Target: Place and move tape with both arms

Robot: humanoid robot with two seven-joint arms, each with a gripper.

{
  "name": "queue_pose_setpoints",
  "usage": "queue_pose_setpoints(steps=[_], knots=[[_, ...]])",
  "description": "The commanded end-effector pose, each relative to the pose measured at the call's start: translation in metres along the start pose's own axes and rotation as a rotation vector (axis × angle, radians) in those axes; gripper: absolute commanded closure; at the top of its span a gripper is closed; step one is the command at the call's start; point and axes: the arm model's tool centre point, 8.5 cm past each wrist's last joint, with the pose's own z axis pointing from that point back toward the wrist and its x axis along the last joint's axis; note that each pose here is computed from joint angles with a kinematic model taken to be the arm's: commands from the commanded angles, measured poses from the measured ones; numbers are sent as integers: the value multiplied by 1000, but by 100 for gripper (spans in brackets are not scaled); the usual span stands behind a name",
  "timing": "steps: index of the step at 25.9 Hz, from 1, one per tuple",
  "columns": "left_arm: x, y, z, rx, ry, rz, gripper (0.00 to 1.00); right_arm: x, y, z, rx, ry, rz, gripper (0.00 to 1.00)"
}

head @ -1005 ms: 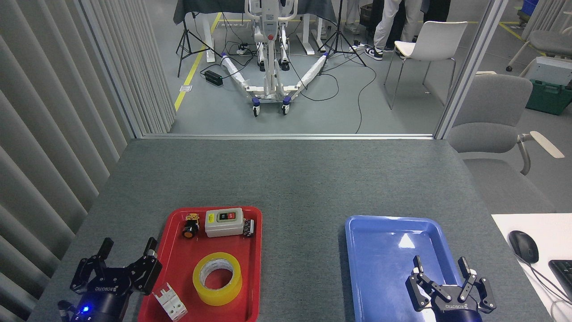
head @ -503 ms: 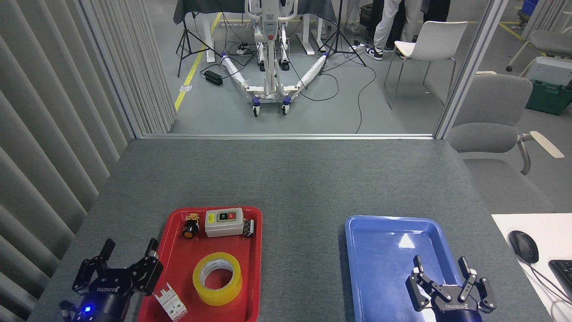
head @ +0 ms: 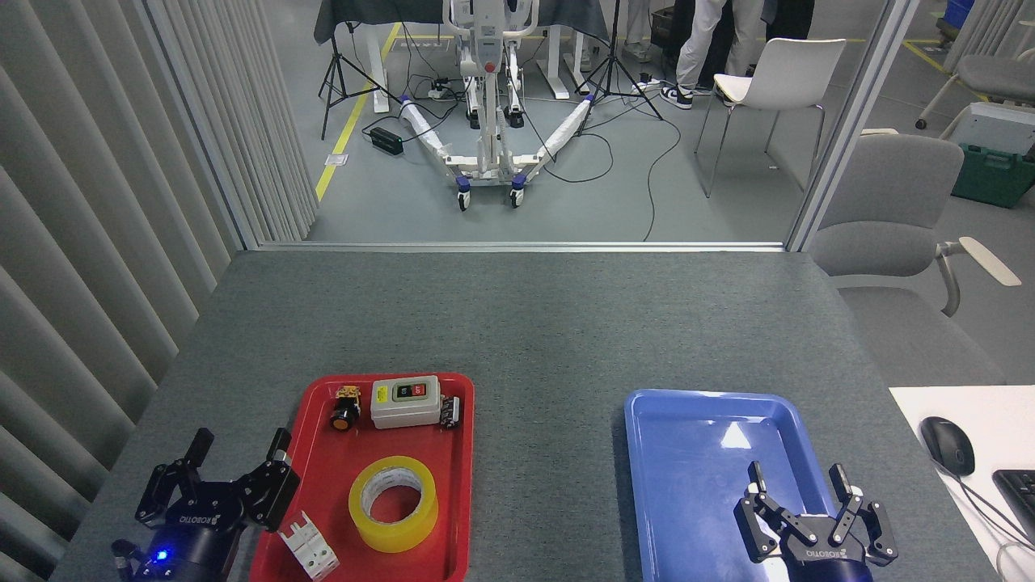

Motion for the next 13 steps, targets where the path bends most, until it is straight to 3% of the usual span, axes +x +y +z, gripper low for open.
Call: queue_pose_setpoints(steps=[1,7,13], knots=[[2,1,0,3,-16,4,0,0,0,0,2,2,0,0],[10,11,-11,-9,-74,26,0,-1,0,0,2,1,1,0],[18,4,-33,-268,-119,88,0,0,-1,0,-1,-1,0,0]])
